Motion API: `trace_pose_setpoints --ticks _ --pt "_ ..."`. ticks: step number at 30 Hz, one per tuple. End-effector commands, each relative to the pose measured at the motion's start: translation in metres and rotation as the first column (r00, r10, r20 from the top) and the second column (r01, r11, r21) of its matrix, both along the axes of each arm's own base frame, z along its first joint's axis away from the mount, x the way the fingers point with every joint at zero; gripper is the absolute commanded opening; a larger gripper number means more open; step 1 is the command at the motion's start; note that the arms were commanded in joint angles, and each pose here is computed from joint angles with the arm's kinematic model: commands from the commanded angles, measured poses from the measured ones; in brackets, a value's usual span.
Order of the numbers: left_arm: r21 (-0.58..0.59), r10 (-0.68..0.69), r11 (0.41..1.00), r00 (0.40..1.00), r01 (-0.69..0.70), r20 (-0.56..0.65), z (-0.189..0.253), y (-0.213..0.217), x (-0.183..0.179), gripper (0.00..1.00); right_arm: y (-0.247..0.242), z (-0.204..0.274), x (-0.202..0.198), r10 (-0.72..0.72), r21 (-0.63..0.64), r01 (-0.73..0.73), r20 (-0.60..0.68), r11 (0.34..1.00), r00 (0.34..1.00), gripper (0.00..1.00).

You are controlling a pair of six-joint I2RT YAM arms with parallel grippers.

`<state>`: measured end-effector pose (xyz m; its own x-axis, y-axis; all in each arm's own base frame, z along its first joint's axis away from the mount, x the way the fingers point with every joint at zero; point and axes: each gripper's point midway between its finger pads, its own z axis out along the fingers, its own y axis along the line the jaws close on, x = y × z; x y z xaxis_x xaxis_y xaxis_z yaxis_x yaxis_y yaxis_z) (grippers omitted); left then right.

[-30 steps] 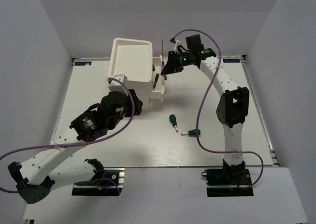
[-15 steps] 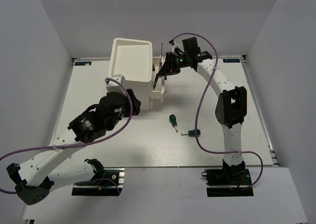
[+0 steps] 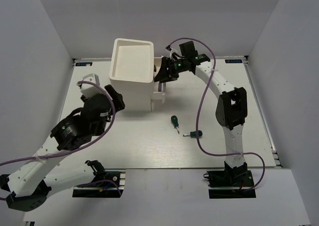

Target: Sort the tools into containers

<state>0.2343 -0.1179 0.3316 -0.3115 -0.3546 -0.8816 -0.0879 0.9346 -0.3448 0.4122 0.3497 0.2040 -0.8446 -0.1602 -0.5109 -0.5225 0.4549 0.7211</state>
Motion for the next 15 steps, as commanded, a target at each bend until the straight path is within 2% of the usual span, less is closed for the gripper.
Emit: trace_pose_setpoints --ticks 1,3,4,6,7,8,10,11,12,13,15 --pt "-0.031 0.223 0.975 0.972 -0.221 0.067 0.024 0.049 -0.006 0.76 -0.001 0.002 -0.007 0.029 0.009 -0.029 -0.005 1.000 1.000 0.62" --pt "-0.041 0.298 0.954 0.950 -0.296 0.088 0.028 0.067 -0.009 0.76 -0.001 0.007 -0.008 0.038 0.011 -0.038 0.011 0.999 0.999 0.62" --pt "-0.048 0.319 0.947 0.943 -0.316 0.094 0.031 0.071 -0.010 0.76 -0.005 0.011 -0.007 0.035 0.011 -0.035 0.017 0.999 0.999 0.59" --pt "-0.046 0.374 0.927 0.922 -0.371 0.097 0.029 0.081 -0.012 0.69 -0.008 0.031 -0.011 0.052 0.022 -0.053 0.068 0.998 0.996 0.33" --pt "-0.046 0.385 0.923 0.918 -0.382 0.098 0.029 0.080 -0.010 0.63 -0.015 0.036 -0.008 0.050 0.012 -0.051 0.113 0.999 0.992 0.15" --pt "-0.044 0.393 0.920 0.914 -0.390 0.104 0.029 0.081 -0.010 0.48 -0.024 0.055 -0.011 0.038 0.009 -0.040 0.166 0.999 0.985 0.00" --pt "-0.040 0.410 0.912 0.906 -0.408 0.105 0.022 0.079 -0.004 0.34 -0.041 0.043 0.000 0.001 -0.057 0.013 0.247 0.998 0.969 0.00" --pt "-0.029 0.409 0.912 0.907 -0.408 0.102 0.015 0.077 -0.003 0.22 -0.052 0.060 0.000 -0.017 -0.064 0.039 0.311 0.997 0.950 0.00" --pt "-0.063 0.409 0.912 0.907 -0.405 0.102 0.015 0.073 0.002 0.18 -0.069 0.049 0.016 -0.030 -0.166 0.107 0.408 0.980 0.913 0.00" --pt "-0.048 0.411 0.912 0.907 -0.409 0.095 0.010 0.071 0.006 0.18 -0.078 0.042 0.016 -0.023 -0.212 0.126 0.430 0.969 0.902 0.00" --pt "0.011 0.377 0.926 0.924 -0.378 0.067 -0.002 0.059 0.022 0.26 -0.103 0.022 0.029 -0.050 -0.314 0.212 0.455 0.925 0.889 0.00"
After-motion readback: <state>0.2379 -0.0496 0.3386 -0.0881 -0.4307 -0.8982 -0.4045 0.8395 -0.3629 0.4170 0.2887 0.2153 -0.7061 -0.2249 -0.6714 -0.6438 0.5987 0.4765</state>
